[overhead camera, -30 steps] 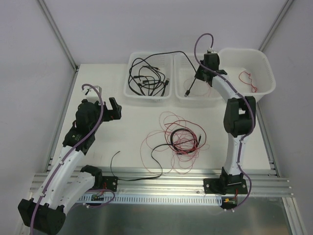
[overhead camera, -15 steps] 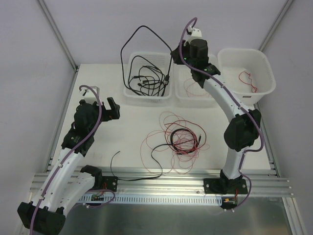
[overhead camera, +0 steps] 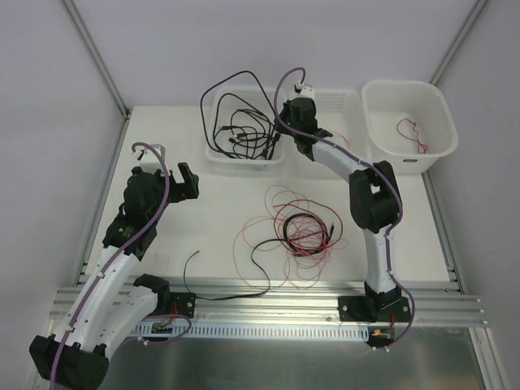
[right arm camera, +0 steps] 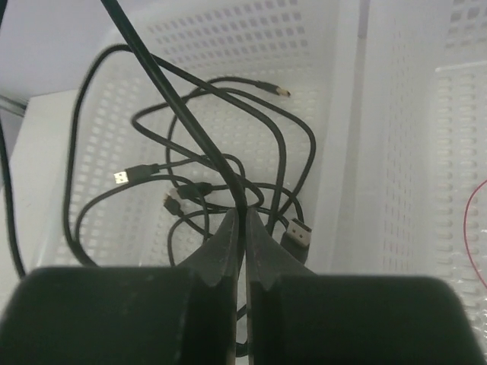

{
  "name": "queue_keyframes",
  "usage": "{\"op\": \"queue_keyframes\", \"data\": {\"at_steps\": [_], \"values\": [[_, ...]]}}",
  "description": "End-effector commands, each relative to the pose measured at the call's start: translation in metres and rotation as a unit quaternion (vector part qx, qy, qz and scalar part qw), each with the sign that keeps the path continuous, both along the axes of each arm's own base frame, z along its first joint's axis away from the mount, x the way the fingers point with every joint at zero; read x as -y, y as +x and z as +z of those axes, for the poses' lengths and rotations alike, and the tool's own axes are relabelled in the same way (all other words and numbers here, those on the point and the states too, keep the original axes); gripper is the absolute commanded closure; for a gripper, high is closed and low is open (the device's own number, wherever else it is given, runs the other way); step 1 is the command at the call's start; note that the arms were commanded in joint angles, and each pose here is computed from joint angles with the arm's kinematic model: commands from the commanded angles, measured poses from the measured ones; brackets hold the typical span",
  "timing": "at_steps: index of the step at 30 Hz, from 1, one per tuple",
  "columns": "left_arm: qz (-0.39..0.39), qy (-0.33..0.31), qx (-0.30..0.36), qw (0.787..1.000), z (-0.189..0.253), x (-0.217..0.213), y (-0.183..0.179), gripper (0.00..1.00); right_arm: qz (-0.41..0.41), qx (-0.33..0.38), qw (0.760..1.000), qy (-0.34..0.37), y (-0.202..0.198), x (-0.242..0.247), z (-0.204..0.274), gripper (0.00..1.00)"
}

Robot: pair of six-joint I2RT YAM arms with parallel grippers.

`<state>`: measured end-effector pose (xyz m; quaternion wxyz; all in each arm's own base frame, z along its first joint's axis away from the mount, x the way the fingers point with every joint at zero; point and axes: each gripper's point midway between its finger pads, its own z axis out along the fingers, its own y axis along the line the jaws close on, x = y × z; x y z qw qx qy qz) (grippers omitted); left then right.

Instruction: Untangle the cables

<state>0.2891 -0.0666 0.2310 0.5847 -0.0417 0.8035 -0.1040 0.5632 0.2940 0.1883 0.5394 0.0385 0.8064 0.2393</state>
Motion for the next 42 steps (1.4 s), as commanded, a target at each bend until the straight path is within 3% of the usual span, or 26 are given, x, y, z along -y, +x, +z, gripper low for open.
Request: {"op": "queue_keyframes", "data": {"at_steps": [1,7,9,12,20,25,29,30,32,33,36,37,39,40,42], "values": [[0.021,0.003,0.018,1.000,0.009,-0.010,0.003,0.01,-0.030,0.016,0.998,0.051,0.017,-0.010,0.007,0.99],[0.017,-0.001,0.010,1.000,0.004,-0.007,0.004,0.01,-0.107,-0.023,0.992,0.057,0.018,0.012,-0.039,0.95],[0.017,-0.001,0.009,1.000,0.004,-0.007,0.005,0.01,-0.112,-0.026,0.992,0.057,0.017,0.014,-0.038,0.84],[0.018,-0.002,0.008,1.000,0.003,-0.007,0.005,0.01,-0.097,-0.005,0.994,0.055,0.012,0.013,-0.014,0.57],[0.008,-0.010,0.005,1.000,0.003,-0.003,0.005,0.01,-0.066,0.060,0.996,0.003,-0.022,0.031,0.089,0.29],[-0.006,-0.016,0.000,1.000,0.002,0.002,0.004,0.01,-0.017,0.059,0.998,-0.034,-0.080,0.046,0.131,0.21],[-0.029,-0.026,-0.010,0.999,-0.001,0.011,0.003,0.01,0.076,0.015,0.994,-0.071,-0.148,0.040,0.122,0.19],[-0.034,-0.027,-0.014,0.999,-0.002,0.013,0.002,0.01,0.095,-0.023,0.991,-0.096,-0.170,0.043,0.096,0.19],[-0.044,-0.028,-0.027,0.998,-0.005,0.016,0.000,0.01,0.143,-0.028,0.982,-0.117,-0.213,0.034,0.097,0.18],[-0.048,-0.029,-0.031,0.998,-0.006,0.018,0.000,0.01,0.169,-0.060,0.972,-0.153,-0.236,0.038,0.069,0.18],[-0.088,-0.058,-0.050,0.993,-0.009,0.035,-0.009,0.01,0.207,-0.070,0.960,-0.176,-0.292,0.036,0.052,0.17],[-0.099,-0.075,-0.065,0.990,-0.016,0.041,-0.014,0.01,0.211,-0.098,0.953,-0.195,-0.309,0.045,0.021,0.17],[-0.154,-0.134,-0.103,0.973,-0.025,0.069,-0.032,0.01,0.203,-0.097,0.957,-0.182,-0.334,0.055,0.018,0.17],[-0.170,-0.148,-0.120,0.967,-0.029,0.079,-0.040,0.02,0.184,-0.117,0.955,-0.202,-0.344,0.071,-0.009,0.17],[-0.212,-0.158,-0.163,0.950,-0.041,0.111,-0.060,0.03,0.159,-0.114,0.964,-0.182,-0.360,0.090,-0.009,0.17]]}}
